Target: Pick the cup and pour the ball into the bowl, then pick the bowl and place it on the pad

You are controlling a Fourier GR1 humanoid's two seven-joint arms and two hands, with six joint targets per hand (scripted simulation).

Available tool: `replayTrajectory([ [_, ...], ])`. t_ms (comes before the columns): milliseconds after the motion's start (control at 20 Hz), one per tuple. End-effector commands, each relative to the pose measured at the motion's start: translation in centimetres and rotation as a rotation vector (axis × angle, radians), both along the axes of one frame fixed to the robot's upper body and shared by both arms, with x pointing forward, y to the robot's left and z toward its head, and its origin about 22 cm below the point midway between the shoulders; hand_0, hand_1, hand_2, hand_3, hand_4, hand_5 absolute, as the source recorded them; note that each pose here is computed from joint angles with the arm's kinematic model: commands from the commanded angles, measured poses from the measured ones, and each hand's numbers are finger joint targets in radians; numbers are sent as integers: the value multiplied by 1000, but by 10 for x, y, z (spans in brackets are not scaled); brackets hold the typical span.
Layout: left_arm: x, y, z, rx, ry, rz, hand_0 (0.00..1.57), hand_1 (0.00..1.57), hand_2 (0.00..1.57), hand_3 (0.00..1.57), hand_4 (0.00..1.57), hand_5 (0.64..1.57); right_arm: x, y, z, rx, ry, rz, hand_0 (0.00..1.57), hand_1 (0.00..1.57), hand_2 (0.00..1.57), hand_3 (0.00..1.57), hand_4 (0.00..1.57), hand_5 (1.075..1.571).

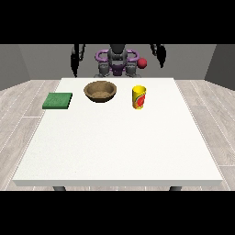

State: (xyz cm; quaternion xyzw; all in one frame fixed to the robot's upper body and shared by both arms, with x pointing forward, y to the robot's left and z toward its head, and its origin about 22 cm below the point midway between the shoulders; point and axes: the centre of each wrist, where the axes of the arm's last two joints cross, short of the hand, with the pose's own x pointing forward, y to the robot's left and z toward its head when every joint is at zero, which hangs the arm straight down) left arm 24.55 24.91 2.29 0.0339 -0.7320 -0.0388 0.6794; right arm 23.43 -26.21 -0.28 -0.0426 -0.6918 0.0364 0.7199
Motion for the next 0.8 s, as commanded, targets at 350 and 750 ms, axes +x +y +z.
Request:
replayTrajectory([
  [350,-11,-32,-6,-123,-111,70,0,0,0,0,0,1463,-28,-37,-23,141,-142,-57,0,0,0,0,66,1563],
  [750,-1,-42,-17,-119,-216,33,0,0,0,0,0,1467,-2,-46,-33,164,-234,0,0,0,0,0,0,1558],
])
